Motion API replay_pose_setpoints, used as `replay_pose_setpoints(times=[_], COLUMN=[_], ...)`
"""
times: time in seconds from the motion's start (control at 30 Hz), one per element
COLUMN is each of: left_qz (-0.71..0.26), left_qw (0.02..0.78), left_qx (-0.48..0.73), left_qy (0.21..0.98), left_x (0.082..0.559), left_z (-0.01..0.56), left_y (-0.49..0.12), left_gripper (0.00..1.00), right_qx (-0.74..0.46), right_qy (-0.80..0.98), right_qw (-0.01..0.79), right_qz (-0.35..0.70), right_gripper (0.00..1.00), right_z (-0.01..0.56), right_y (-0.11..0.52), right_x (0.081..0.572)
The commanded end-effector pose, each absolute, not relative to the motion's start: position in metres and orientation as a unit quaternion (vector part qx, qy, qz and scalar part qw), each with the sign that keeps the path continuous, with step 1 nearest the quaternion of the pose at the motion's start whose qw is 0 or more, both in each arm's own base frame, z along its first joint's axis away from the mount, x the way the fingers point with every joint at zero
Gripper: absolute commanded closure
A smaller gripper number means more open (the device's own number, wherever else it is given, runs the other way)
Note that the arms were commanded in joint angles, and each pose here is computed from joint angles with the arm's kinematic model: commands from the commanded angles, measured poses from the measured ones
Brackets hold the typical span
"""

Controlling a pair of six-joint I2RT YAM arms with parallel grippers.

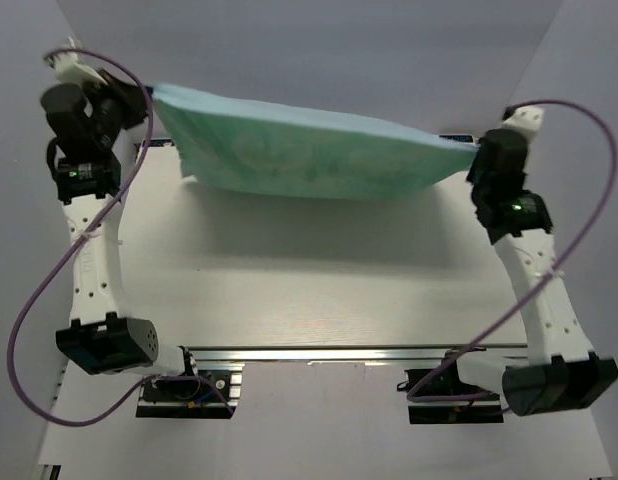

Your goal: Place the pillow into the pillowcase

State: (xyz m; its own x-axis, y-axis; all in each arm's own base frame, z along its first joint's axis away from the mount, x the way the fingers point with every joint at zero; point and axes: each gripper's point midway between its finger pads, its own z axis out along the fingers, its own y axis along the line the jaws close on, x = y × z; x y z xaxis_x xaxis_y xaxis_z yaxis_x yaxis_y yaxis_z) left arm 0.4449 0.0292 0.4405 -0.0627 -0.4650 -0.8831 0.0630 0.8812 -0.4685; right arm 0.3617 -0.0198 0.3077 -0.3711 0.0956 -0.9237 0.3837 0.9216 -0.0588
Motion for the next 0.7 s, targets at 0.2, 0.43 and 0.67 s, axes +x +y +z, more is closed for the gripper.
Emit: replay_pose_setpoints(times=[0.2,0.43,0.67], left_qz=[0.011,0.050,0.009], left_qw=[0.892,0.924,0.873], left_qx=[-0.233,-0.243,-0.244], left_qy=[0.387,0.289,0.422], left_x=[0.244,0.139,0.249], left_z=[0.722,0.763,0.682], left_y=[0.092,0.085,0.087], left_gripper=[1.00,1.00,1.00], right_qx=[0.213,0.198,0.128], right_qy=[0.553,0.457,0.569], right_qw=[0.766,0.820,0.761], right_qz=[-0.252,-0.281,-0.285], right_gripper=[1.00,1.00,1.00], right_z=[0.599,0.676,0.607], right_y=[-0.109,-0.113,-0.099], right_x=[0.229,0.150,0.260])
